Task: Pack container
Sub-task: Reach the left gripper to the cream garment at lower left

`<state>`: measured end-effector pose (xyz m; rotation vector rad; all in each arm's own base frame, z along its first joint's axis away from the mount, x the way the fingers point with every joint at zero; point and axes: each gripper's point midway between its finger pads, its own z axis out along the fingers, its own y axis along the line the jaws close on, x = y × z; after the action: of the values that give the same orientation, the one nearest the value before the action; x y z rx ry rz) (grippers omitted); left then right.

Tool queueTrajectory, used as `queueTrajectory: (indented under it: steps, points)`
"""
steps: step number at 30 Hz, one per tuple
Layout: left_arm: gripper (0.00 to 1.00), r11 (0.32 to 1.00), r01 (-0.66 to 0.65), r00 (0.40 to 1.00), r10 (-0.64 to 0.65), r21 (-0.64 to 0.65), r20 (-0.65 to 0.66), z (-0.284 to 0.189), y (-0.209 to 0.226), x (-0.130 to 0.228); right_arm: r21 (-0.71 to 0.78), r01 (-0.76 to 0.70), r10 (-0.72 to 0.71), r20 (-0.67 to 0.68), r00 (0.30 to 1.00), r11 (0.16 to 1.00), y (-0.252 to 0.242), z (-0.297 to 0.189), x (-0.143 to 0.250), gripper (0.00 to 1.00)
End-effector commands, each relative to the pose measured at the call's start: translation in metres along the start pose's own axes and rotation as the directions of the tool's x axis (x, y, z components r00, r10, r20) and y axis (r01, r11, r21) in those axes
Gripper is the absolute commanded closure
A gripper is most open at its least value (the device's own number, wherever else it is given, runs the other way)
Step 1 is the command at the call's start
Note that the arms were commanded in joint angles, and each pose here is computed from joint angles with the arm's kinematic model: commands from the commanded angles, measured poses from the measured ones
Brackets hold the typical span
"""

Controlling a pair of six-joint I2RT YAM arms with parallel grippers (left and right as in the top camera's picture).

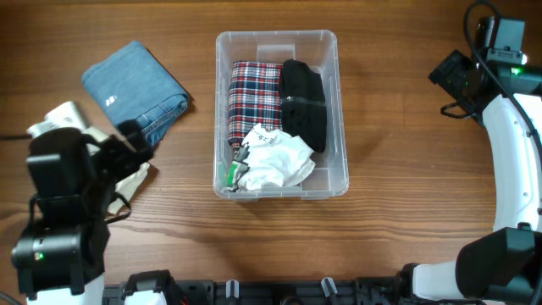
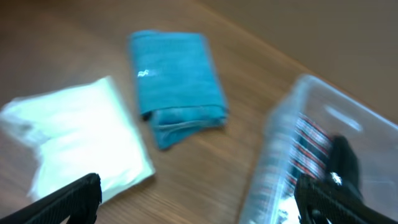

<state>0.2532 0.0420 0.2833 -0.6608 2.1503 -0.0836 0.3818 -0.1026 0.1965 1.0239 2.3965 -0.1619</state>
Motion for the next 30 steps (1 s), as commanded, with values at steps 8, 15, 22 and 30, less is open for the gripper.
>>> queueTrajectory:
  steps: [8, 15, 22, 30]
  points:
    - [0.0, 0.895, 0.334, 0.942, -0.327, -0.295, 0.075, -0.007, 0.104, -0.001, 0.0, -0.015, 0.015, -0.013, 1.0, 1.0, 0.001, 0.005, 0.002, 0.0]
    - [0.0, 0.759, 0.475, 0.861, -0.506, -0.446, 0.056, 0.022, 0.163, 0.03, 0.0, -0.015, 0.015, -0.013, 1.0, 1.0, 0.001, 0.004, 0.002, 0.0]
    - [0.0, 0.808, 0.454, 0.829, -0.538, -0.376, -0.155, 0.075, 0.177, 0.053, 0.0, -0.015, 0.015, -0.013, 1.0, 1.0, 0.001, 0.004, 0.002, 0.0]
    - [0.0, 0.845, 0.442, 0.812, -0.519, -0.299, -0.266, 0.135, 0.19, 0.06, 0.0, -0.015, 0.015, -0.013, 1.0, 1.0, 0.001, 0.004, 0.002, 0.0]
